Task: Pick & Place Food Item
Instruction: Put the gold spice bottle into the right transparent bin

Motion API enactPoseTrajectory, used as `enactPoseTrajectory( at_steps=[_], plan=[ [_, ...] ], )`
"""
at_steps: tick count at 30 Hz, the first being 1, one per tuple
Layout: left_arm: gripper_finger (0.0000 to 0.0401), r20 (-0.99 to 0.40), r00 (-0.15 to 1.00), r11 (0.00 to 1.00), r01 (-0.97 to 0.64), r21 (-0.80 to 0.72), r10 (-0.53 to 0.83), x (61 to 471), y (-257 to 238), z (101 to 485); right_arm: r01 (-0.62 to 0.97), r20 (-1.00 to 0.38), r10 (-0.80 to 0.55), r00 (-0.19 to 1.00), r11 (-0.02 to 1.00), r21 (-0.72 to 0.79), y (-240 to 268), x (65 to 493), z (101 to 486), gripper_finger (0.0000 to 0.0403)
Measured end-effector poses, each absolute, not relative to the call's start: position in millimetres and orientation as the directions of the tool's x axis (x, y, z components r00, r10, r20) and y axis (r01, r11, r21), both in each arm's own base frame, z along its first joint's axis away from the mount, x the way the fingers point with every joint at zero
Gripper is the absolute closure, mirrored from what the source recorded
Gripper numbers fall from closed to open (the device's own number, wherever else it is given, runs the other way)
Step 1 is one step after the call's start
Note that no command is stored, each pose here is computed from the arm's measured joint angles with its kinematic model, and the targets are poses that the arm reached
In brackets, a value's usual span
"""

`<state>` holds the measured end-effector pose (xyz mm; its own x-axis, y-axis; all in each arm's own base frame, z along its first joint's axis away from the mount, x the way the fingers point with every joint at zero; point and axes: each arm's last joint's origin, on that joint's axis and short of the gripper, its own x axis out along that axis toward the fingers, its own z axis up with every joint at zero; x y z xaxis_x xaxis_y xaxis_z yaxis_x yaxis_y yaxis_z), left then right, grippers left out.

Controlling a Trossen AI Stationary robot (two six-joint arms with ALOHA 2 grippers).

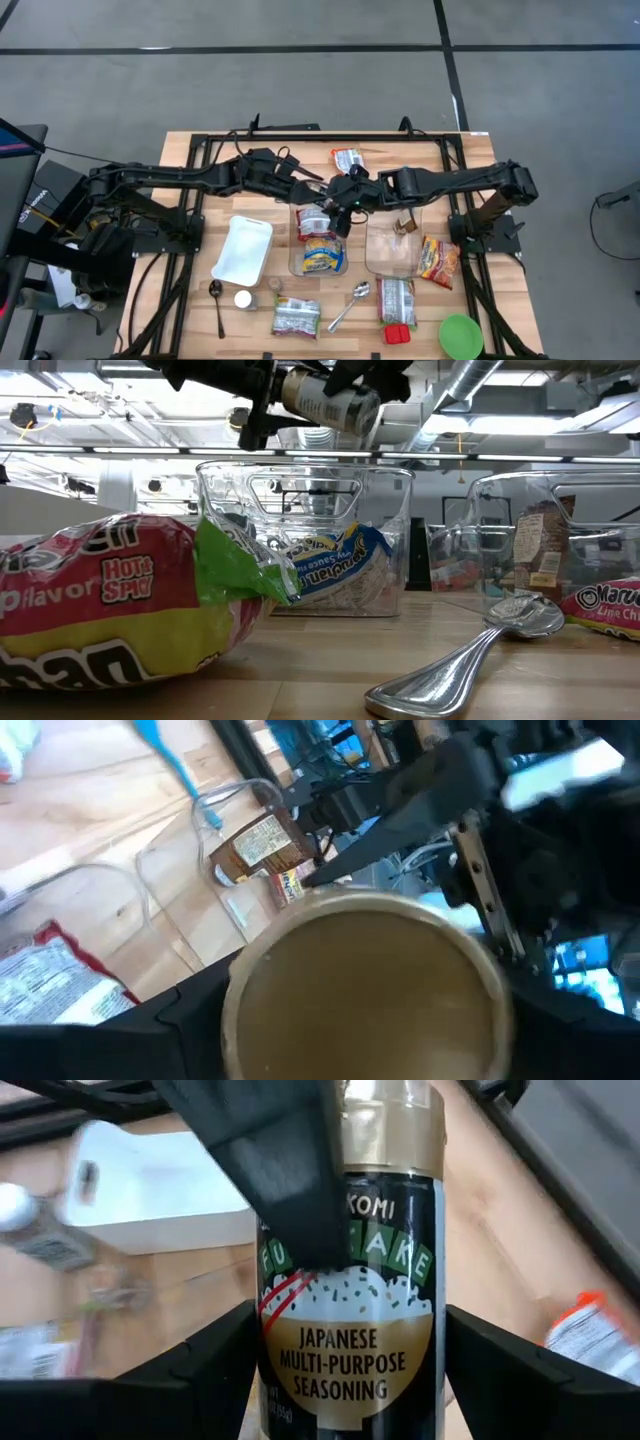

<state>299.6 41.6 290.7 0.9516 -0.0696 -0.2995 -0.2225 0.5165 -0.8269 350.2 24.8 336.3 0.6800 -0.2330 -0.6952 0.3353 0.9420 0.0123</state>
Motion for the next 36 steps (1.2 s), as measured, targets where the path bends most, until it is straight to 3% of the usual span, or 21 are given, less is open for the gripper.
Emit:
enactPoseTrajectory(
  at_steps=[13,25,36],
  plan=[
    [0.0038,-0.264,0.962,0.575,-0.179,-0.798,-0.067,295.4,42.0,298.1,0.367,-0.699,-0.243,0.672,0.930,0.029,23.5,333.4,349.2,0.0133],
    [0.0032,-0.208,0.978,0.601,-0.146,-0.785,-0.034,282.6,54.2,313.2,0.402,-0.694,-0.240,0.679,0.912,0.077,25.2,310.3,366.8,0.0133],
    [0.0032,-0.115,0.993,0.735,-0.085,-0.673,0.009,259.8,57.7,338.0,0.443,-0.665,-0.261,0.700,0.889,0.118,22.2,287.8,384.9,0.0133]
  ],
)
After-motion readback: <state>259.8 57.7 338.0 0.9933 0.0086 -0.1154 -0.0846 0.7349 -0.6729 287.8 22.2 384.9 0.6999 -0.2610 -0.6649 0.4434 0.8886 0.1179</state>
